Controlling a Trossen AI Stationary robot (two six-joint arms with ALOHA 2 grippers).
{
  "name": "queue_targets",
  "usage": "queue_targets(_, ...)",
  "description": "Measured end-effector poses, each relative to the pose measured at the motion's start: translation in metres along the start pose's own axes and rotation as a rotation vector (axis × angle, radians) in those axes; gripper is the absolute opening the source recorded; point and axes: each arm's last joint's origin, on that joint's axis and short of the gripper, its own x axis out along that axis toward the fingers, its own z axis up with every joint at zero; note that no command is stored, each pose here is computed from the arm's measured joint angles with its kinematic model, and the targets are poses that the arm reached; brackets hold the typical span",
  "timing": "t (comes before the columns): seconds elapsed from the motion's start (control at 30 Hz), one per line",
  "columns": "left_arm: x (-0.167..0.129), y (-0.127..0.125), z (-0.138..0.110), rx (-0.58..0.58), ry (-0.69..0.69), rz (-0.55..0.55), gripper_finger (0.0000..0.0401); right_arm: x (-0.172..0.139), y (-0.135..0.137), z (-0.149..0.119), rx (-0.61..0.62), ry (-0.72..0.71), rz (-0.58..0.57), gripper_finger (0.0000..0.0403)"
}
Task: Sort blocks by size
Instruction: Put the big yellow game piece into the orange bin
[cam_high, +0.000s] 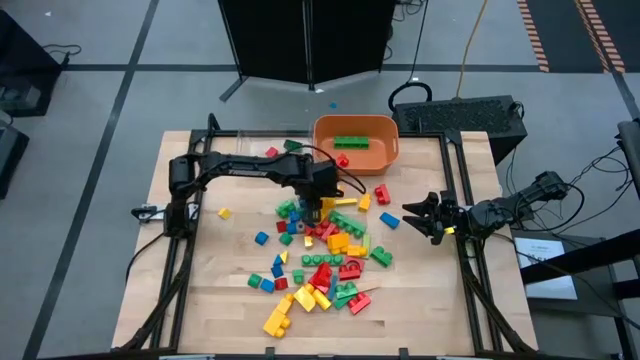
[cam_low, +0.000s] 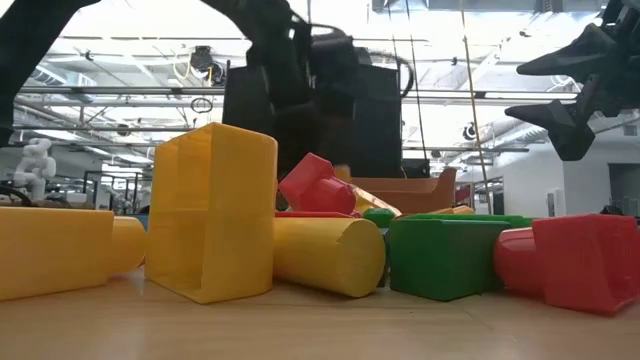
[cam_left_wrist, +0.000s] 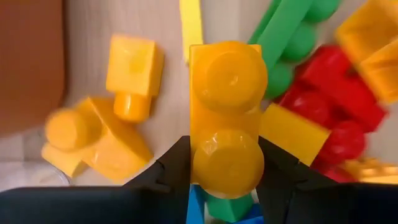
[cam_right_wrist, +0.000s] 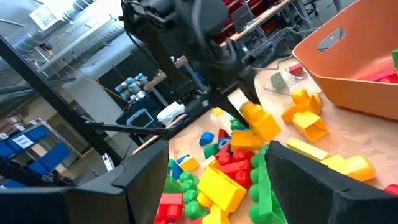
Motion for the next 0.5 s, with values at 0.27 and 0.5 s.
queue_targets(0.27,-0.049,0.012,0.038,-0.010,-0.161,0.179,0.0129,0.000,0.000,0.000,0.000,0.000,0.000,0.0260)
queue_targets(0.5,-0.077,0.058,0.058,-0.133,-0.414,0.416,0.0129,0.000,0.000,0.000,-0.001,0.000,-0.001,0.0260)
